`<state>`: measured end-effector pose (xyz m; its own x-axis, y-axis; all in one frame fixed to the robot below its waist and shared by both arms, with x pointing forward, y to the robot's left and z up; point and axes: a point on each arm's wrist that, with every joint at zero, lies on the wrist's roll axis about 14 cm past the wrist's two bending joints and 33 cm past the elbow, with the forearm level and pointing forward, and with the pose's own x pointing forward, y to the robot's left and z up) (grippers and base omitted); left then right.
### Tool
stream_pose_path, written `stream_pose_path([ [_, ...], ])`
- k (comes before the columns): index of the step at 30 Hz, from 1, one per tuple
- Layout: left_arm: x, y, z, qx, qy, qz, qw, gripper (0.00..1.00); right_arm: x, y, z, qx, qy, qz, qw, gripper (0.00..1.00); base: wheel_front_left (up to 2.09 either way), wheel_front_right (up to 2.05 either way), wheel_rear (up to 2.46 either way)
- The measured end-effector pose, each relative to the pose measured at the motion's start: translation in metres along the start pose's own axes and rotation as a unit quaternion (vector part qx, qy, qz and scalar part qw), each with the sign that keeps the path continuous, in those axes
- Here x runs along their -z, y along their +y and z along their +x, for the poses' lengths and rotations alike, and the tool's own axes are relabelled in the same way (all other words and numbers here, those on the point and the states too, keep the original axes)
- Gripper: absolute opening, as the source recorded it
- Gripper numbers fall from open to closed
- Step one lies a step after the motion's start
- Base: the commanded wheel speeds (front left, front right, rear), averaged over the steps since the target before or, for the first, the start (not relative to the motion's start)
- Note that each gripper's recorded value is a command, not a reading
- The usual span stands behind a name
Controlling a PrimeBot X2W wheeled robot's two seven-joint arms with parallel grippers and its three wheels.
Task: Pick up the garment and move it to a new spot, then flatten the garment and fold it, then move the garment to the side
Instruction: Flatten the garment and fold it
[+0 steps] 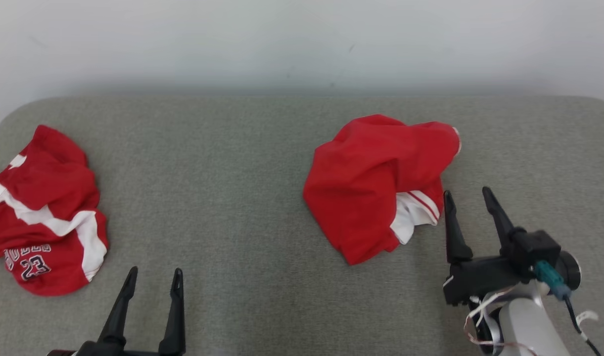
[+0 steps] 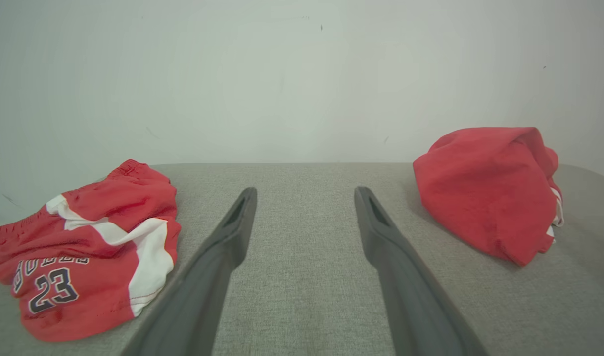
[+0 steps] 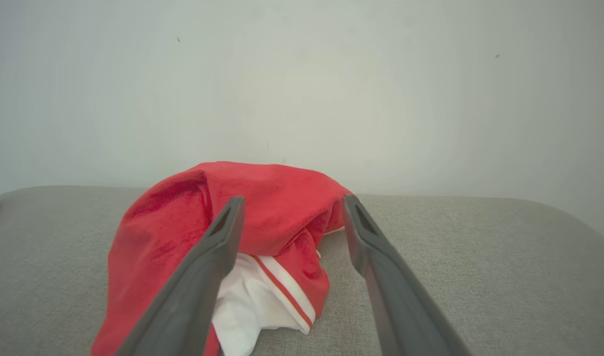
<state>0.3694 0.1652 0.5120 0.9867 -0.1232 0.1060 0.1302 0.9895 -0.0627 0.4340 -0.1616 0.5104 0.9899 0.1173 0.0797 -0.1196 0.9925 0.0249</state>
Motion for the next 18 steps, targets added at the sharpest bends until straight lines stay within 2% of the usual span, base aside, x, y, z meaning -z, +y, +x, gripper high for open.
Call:
stream_pose_path([
  [6,0.005,0.003,0.001,-0.006,0.007,-0.002,1.000,1.00,0.025,-0.003,0.032,-0.006,0.045,-0.016,0.999,1.00,0.00,0.00,0.00],
  [9,0.009,0.010,-0.004,-0.019,0.015,-0.001,1.000,1.00,0.060,-0.001,0.039,-0.013,0.104,-0.023,0.994,1.00,0.00,0.00,0.00],
  [10,0.009,0.010,-0.004,-0.019,0.015,-0.001,1.000,1.00,0.060,-0.001,0.039,-0.013,0.104,-0.023,0.994,1.00,0.00,0.00,0.00],
  [11,0.010,0.013,-0.005,-0.024,0.018,0.000,1.000,1.00,0.083,0.000,0.035,-0.014,0.143,-0.022,0.989,1.00,0.00,0.00,0.00],
  [18,0.009,0.019,-0.003,-0.031,0.016,0.001,0.999,1.00,0.099,0.003,0.049,-0.018,0.175,-0.025,0.984,1.00,0.00,0.00,0.00],
])
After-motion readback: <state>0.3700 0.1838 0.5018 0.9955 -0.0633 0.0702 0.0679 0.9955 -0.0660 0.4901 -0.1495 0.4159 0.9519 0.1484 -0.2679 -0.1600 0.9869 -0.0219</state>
